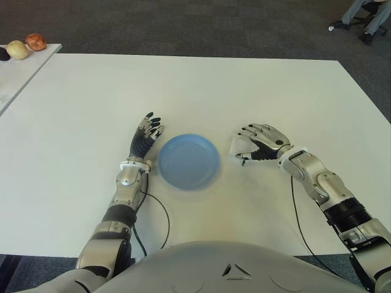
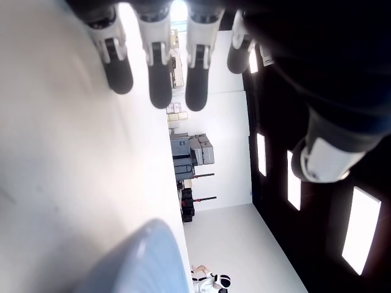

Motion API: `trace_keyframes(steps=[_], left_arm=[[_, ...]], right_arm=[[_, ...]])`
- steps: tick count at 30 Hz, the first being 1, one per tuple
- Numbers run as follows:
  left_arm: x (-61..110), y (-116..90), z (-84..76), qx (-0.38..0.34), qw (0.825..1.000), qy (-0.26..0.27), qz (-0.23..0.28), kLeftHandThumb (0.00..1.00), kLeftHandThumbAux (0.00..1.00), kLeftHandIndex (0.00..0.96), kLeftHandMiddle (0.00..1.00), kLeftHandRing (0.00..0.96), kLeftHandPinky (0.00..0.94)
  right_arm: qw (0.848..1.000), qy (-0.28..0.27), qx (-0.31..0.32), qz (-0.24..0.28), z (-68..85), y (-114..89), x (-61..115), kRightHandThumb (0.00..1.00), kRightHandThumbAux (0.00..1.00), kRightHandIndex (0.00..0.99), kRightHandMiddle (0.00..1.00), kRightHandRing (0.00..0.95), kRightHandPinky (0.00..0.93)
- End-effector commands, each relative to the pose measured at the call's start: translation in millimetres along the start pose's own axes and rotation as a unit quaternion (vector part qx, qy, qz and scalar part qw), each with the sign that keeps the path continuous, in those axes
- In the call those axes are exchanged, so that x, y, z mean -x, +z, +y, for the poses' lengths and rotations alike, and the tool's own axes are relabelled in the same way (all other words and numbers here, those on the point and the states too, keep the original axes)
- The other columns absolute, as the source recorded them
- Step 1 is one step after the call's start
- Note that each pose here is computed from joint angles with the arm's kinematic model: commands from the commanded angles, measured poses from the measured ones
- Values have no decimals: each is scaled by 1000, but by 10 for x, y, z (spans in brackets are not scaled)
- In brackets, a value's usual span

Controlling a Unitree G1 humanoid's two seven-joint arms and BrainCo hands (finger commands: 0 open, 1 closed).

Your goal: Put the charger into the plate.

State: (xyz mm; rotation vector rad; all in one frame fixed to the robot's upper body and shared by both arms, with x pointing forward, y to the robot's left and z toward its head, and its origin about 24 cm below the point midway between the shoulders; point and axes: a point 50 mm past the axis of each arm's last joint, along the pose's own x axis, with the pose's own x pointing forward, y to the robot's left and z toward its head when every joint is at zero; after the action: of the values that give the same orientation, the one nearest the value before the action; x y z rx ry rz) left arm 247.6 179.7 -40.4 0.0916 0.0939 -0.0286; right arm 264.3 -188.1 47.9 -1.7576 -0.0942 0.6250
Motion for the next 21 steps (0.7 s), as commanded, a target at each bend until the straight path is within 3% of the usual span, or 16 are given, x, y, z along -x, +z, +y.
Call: trace_keyframes(steps=[1,21], left_arm=[[154,-255,-99,13,997,-18,71,0,552,77,193,179,168],[155,-277,-76,15,997,-20,75,0,559,83,190,183,176]], right_arm=[[1000,3,12,-5,-48,-11,0,317,124,0,0,0,0],[1000,18,6,-10,-92,-6,9,331,129,0,0,0,0]])
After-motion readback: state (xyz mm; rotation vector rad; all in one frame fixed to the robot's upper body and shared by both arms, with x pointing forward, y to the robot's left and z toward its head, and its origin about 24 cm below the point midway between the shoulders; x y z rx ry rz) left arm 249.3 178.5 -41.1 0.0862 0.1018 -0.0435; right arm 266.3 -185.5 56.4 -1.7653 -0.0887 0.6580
